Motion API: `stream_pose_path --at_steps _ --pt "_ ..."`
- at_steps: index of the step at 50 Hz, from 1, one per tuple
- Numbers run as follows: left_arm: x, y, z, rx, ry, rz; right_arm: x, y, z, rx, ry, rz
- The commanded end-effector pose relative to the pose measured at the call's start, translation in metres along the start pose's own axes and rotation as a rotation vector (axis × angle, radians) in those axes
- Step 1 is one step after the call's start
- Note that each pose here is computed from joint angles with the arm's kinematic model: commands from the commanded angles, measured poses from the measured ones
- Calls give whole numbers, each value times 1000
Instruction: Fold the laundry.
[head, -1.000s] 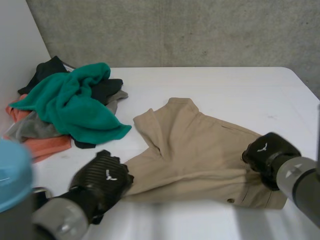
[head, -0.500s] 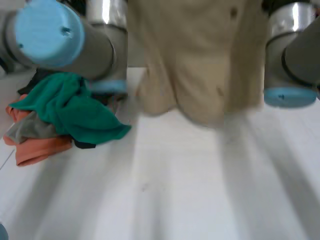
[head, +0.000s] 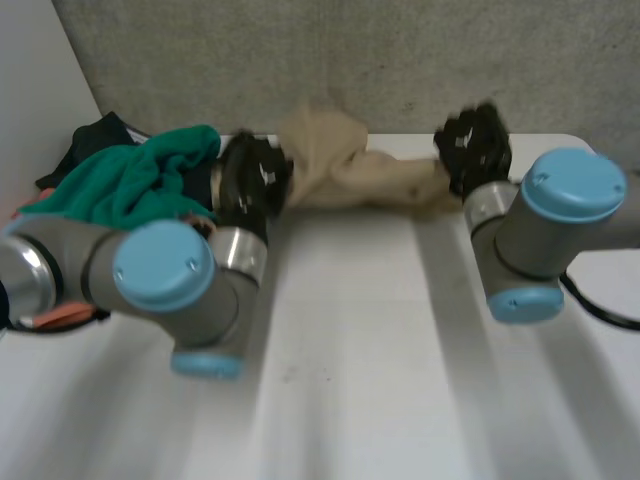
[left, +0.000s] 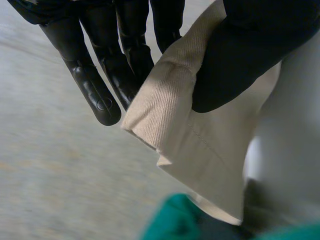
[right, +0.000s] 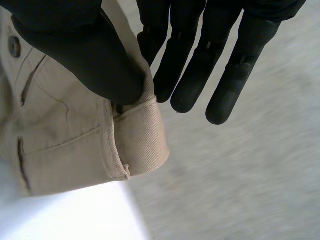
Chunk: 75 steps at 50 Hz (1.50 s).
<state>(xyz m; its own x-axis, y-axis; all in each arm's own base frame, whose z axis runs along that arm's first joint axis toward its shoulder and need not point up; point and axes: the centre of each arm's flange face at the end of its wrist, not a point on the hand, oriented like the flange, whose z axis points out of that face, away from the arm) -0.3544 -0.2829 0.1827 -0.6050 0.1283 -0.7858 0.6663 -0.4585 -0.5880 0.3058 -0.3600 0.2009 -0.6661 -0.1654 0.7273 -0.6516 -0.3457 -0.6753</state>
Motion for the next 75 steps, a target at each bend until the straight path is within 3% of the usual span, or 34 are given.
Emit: stream_pose_path --at_steps 1,8,12,18,24,30,35,45,51,55,61,70,75 --pt "32 16 -45 -83 134 20 -28 30 -34 -193 -200 42" --pt "-6 6 -90 -181 188 49 -11 17 -73 -322 -323 42" --pt "-14 -2 -123 -234 307 80 0 12 -101 -411 -405 28" --pt "-21 -13 -189 -348 580 115 6 13 -137 -540 -534 6" --pt "-26 -25 -248 -495 840 78 19 14 -195 -685 -721 -85" --pt "-30 -40 -278 -504 957 98 28 9 -215 -664 -729 -126" --pt "-33 -49 -256 -467 892 65 31 11 -209 -651 -692 -113" --pt "-22 -37 -104 -337 444 -120 27 14 -150 -485 -423 29" --pt "-3 -25 -39 -193 235 -111 17 21 -113 -366 -281 58" --pt "22 -4 3 -88 98 -8 11 27 -88 -285 -183 54" --pt "46 5 40 67 1 118 -6 42 -56 -198 -99 46" --pt "74 30 62 87 -12 125 -31 63 -18 -103 -19 21" --pt "75 31 61 76 -11 113 -22 62 -12 -75 30 43"
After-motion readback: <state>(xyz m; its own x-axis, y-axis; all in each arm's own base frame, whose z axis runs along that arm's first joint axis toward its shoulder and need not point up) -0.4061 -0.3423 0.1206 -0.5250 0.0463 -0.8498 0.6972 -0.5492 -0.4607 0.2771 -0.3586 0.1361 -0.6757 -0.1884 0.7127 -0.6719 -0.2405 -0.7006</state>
